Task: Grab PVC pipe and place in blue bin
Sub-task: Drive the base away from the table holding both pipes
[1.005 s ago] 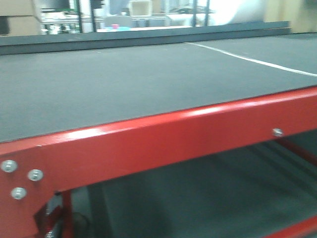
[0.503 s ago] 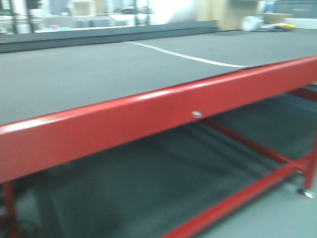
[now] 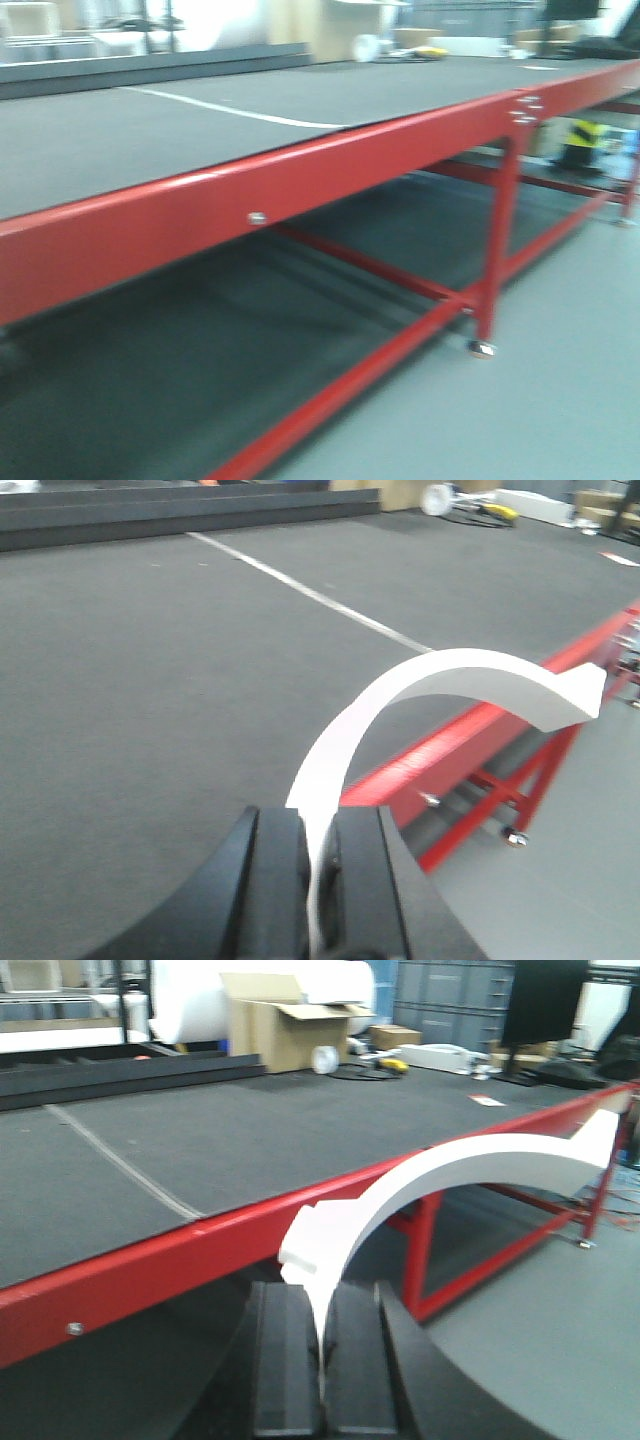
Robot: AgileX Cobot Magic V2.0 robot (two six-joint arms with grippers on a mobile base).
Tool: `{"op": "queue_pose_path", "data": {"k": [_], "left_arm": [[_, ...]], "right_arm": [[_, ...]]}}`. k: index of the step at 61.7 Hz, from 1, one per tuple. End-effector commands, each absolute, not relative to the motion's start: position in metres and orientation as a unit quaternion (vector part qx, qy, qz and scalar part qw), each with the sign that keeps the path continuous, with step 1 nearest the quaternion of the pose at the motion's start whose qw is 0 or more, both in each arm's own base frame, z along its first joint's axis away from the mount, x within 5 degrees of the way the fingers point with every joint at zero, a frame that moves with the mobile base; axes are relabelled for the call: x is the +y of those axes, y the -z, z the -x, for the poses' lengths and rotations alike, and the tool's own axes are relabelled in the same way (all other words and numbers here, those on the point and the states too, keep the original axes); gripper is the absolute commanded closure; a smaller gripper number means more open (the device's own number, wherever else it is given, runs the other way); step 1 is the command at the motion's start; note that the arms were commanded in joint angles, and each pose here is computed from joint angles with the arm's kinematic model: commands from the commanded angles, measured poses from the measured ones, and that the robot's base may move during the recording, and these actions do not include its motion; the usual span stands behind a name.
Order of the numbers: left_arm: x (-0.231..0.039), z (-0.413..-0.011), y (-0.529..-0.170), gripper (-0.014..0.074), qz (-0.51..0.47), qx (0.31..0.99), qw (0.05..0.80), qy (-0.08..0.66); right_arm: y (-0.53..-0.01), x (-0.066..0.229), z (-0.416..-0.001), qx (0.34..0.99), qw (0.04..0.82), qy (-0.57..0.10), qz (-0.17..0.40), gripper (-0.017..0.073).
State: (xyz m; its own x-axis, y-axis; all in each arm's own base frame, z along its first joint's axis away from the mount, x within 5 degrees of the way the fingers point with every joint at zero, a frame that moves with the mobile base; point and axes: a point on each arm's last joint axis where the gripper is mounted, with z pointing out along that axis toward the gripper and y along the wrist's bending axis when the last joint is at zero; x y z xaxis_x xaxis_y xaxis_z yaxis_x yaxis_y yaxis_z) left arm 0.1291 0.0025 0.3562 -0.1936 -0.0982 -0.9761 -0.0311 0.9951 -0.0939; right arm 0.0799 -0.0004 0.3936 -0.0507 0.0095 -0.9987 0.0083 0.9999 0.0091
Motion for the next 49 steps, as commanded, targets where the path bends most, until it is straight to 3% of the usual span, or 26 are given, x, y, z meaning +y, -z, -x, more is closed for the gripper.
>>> {"op": "queue_pose_path", "data": {"k": [1,49], "left_arm": [[0.0029,-0.1282,-0.3604,0.0704,0.045,0.760,0.648,0.028],[0.0029,-0.1282,-0.3604,0.0704,0.045,0.760,0.648,0.028]], "right_arm": [[-0.3957,-0.0005,-0.0795,0.716,0.699,0.001,-0.006,0.0728],[-0.3957,-0.0005,-0.0795,0.716,0.699,0.001,-0.006,0.0728]]}}
